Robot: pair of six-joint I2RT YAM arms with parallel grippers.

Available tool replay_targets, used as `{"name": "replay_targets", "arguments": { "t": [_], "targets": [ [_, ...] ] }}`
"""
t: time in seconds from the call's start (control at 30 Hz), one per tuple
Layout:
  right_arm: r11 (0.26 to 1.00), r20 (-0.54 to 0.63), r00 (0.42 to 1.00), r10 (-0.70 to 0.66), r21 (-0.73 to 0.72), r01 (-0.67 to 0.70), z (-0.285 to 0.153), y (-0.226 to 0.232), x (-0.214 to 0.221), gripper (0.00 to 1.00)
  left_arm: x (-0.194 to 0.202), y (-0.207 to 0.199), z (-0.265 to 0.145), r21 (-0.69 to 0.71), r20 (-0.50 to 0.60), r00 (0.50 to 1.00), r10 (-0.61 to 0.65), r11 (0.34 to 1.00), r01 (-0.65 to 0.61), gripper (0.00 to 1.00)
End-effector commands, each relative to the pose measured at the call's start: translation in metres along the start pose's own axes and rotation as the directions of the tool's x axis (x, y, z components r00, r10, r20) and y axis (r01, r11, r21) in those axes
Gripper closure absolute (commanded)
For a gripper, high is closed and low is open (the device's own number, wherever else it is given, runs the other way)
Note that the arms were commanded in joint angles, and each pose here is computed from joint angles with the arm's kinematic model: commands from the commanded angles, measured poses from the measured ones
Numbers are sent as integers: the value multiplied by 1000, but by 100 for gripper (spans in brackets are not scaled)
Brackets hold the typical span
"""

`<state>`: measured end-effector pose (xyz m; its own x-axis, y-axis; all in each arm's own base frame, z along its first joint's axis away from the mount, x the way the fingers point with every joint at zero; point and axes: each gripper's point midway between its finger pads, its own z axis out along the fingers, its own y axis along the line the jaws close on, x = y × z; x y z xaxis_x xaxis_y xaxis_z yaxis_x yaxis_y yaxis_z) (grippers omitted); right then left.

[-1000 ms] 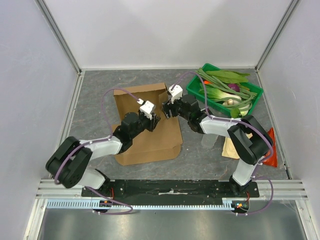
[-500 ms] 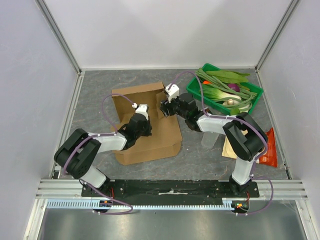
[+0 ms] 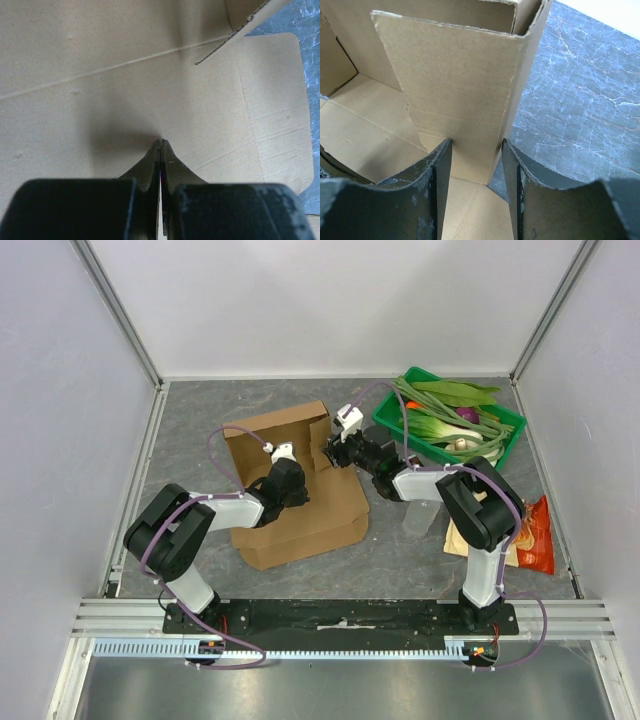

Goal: Fold the paper box

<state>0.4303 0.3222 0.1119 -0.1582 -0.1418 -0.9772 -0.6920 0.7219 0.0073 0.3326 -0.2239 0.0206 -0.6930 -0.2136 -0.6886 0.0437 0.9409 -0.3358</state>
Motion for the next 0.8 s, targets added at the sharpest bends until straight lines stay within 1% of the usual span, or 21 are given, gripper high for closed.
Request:
{"name": "replay_targets", "arguments": {
  "t": [0.0,0.1,0.17,0.27,0.3,0.33,0.4,0.43,0.57,0.67,0.7,0.77],
  "targets": [
    [1000,132,991,-14,-9,15,11,-1,-31,51,33,21,3,-71,-95,995,-21,997,15,98],
    [1000,140,990,-16,-14,19,17,-2,-33,55,33,22,3,-67,-94,995,-11,998,5,98],
    [1000,150,989,-15,-18,18,22,-2,-39,64,34,24,3,-71,-93,996,-5,998,-2,98],
    [1000,155,988,-16,-2,17,26,-6,-42,64,36,25,3,-67,-88,996,-4,998,-2,98],
    [1000,154,988,-16,15,14,27,-9,-42,61,37,26,3,-67,-88,996,-3,998,-3,98],
    [1000,154,988,-16,27,12,28,-11,-43,55,38,26,3,-66,-91,996,-2,998,-4,98],
    [999,144,989,-29,46,23,28,-17,-42,51,39,27,3,-66,-93,996,-1,998,-5,98],
    [998,143,989,-39,57,31,29,-19,-44,47,41,28,3,-67,-94,996,0,998,-6,98],
    [992,96,995,-39,127,27,29,-38,-37,46,43,29,2,-65,-96,995,-2,998,-4,98],
    [989,70,996,-58,139,48,27,-43,-33,46,45,31,2,-67,-97,995,1,998,-8,98],
    [989,65,996,-65,140,55,27,-44,-33,45,45,31,2,-67,-98,995,3,998,-10,98],
    [988,42,996,-76,138,70,27,-44,-28,39,44,31,2,-66,-96,995,3,998,-9,98]
  ]
}}
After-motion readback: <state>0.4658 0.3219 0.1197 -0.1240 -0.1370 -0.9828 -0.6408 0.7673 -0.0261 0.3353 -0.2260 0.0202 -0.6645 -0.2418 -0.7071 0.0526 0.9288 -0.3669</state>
